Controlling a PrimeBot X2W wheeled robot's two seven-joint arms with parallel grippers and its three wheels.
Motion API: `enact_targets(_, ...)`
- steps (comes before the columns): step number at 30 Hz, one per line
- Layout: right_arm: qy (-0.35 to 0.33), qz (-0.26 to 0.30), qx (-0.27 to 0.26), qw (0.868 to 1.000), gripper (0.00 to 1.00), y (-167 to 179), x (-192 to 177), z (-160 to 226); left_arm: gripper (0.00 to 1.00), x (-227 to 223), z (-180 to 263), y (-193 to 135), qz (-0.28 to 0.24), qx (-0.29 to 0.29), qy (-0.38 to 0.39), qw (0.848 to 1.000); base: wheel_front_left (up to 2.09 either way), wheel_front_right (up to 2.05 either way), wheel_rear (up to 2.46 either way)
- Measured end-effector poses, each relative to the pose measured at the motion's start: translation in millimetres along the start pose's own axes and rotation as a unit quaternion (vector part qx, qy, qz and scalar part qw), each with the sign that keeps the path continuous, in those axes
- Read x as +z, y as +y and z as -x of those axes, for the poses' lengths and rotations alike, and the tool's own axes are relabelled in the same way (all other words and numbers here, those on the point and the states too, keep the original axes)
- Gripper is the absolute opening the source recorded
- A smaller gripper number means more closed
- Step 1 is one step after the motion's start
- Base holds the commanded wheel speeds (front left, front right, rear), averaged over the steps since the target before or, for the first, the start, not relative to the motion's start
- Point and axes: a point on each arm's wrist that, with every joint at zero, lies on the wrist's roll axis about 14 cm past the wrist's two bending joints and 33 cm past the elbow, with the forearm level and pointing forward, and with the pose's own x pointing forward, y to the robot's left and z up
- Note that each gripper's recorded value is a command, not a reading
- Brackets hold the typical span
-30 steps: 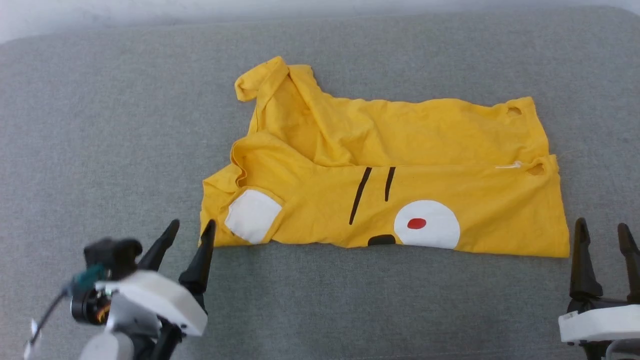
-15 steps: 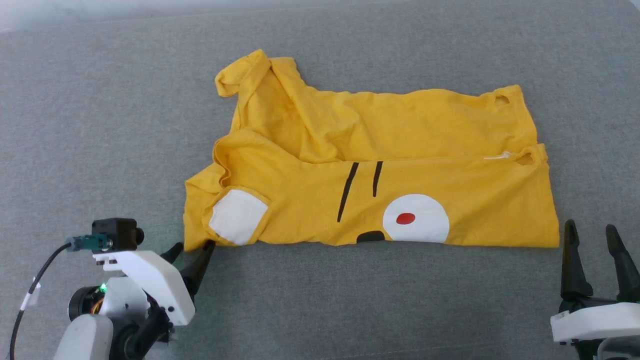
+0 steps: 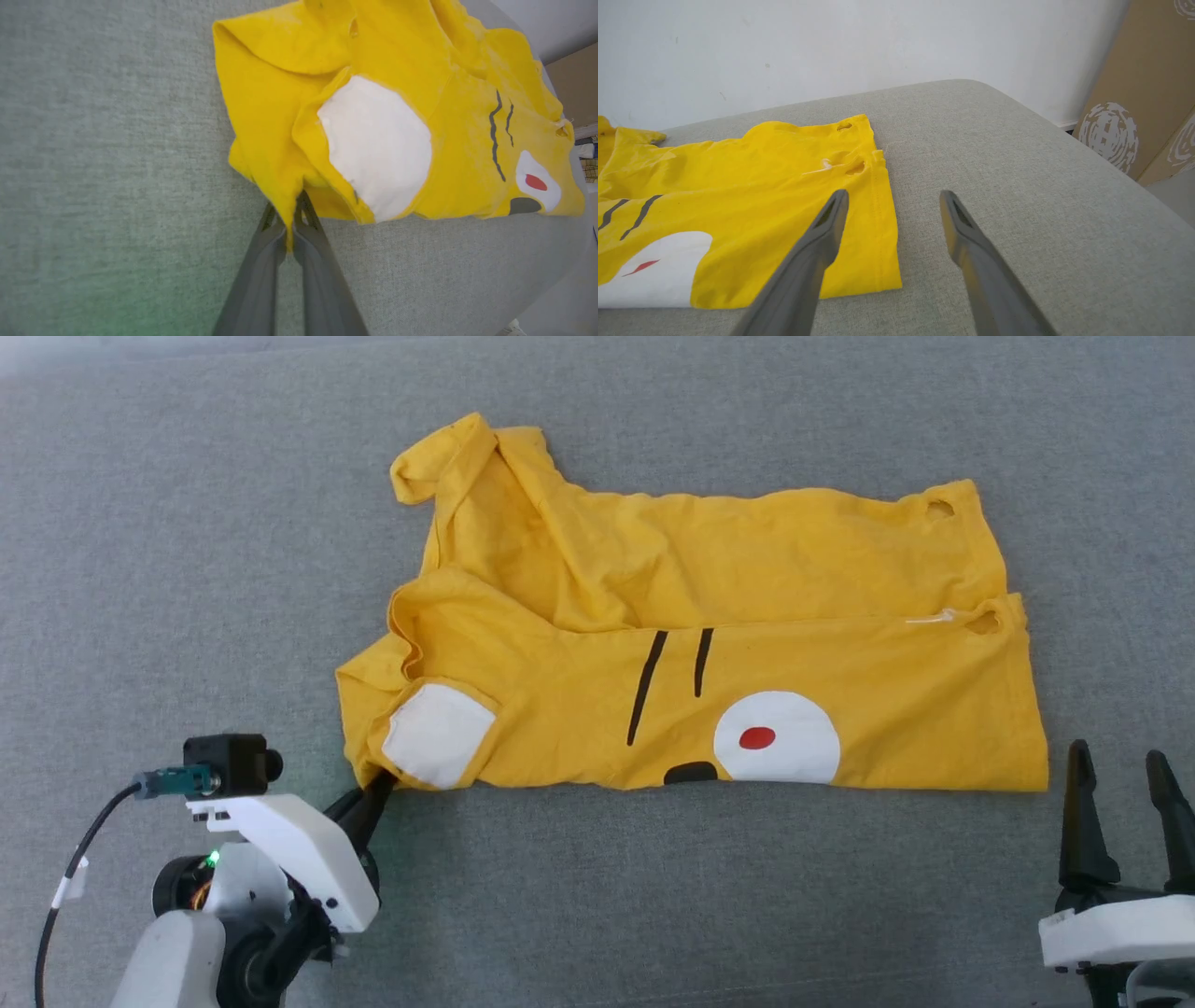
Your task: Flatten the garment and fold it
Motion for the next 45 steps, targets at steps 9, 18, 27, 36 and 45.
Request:
enact_targets(9, 0.064, -0.004, 0.012, 0.998, 1.00, 10.2, -13.5, -13.6, 0.00, 13.0, 8.0, 0.0, -0.003, -0.009, -0.036, 0.999, 0.00, 0.00, 0.00)
enact_targets(18, 0.194, -0.018, -0.016, 0.981, 1.00, -6.8, -39.9, -22.0, 0.00, 14.6, 12.2, 2.6, -0.005, -0.006, -0.043, 0.999, 0.00, 0.00, 0.00)
enact_targets(27, 0.284, -0.031, -0.015, 0.958, 1.00, -2.8, -67.3, -22.3, 0.00, 10.1, 13.8, 9.6, -0.002, 0.004, -0.038, 0.999, 0.00, 0.00, 0.00)
enact_targets(36, 0.308, -0.037, -0.005, 0.951, 0.00, 6.6, -75.6, -31.0, 0.00, 12.8, 10.3, 10.1, -0.003, 0.003, -0.038, 0.999, 0.00, 0.00, 0.00)
enact_targets(45, 0.282, -0.045, -0.013, 0.958, 0.00, 0.8, -60.7, -34.9, 0.00, 19.4, 11.9, 3.1, 0.011, -0.012, -0.054, 0.998, 0.00, 0.00, 0.00)
